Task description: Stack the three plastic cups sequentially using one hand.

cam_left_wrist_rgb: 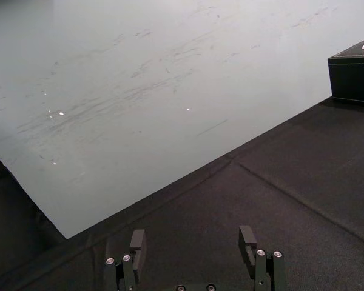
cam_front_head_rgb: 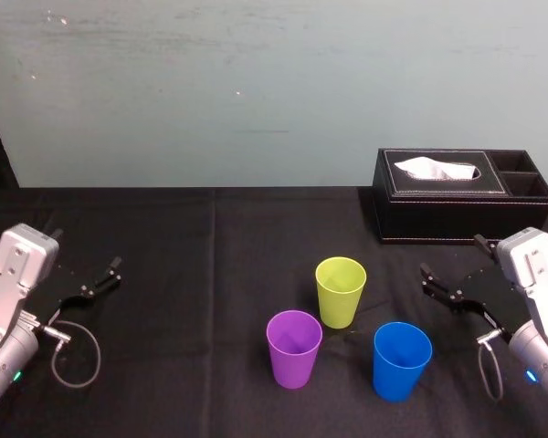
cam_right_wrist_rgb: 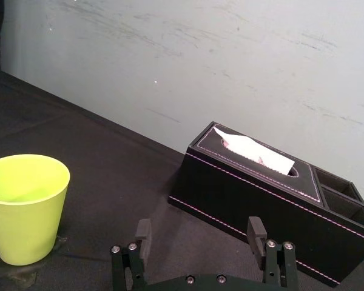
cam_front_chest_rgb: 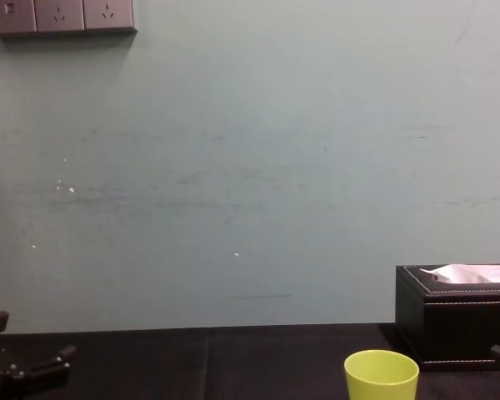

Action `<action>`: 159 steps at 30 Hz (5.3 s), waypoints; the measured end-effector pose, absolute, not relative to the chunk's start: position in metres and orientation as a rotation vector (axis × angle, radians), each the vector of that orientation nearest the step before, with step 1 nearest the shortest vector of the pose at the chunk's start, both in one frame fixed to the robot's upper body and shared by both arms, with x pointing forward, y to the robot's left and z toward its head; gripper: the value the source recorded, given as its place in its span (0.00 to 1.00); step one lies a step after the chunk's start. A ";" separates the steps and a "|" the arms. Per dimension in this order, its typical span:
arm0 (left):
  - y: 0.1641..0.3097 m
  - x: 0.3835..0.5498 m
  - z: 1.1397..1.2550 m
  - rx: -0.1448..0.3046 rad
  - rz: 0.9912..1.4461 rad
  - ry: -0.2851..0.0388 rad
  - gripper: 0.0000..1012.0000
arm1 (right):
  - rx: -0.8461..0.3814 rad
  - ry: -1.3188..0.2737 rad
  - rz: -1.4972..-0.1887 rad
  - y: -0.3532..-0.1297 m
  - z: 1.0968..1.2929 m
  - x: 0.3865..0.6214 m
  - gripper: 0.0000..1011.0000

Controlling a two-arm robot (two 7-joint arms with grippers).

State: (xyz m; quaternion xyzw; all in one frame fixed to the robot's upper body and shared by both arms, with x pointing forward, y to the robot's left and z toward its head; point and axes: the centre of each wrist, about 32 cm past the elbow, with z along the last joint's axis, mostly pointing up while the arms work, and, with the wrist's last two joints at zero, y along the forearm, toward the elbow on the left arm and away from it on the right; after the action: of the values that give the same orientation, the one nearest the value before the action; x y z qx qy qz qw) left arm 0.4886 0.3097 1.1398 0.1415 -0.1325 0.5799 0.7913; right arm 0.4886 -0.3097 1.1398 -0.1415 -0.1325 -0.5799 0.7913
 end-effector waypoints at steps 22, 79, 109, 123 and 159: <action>0.310 0.489 1.140 0.304 1.248 -0.285 0.99 | -0.304 -0.285 -1.248 -0.310 1.140 0.489 0.99; 0.310 0.489 1.140 0.304 1.248 -0.285 0.99 | -0.241 -0.287 -1.241 -0.311 1.156 0.481 0.99; 0.310 0.489 1.140 0.304 1.248 -0.285 0.99 | -0.338 -0.067 -1.126 -0.359 1.187 0.378 0.99; 0.310 0.489 1.140 0.304 1.248 -0.285 0.99 | -0.367 0.024 -1.035 -0.358 1.168 0.346 0.99; 0.310 0.489 1.140 0.305 1.248 -0.285 0.99 | -0.266 0.070 -0.953 -0.323 1.141 0.358 0.99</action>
State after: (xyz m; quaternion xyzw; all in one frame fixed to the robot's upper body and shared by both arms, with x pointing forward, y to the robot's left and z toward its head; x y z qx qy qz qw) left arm 0.4886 0.3097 1.1398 0.1415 -0.1325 0.5799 0.7913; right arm 0.3581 -0.3228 1.1415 -0.1274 0.0335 -0.4572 0.8796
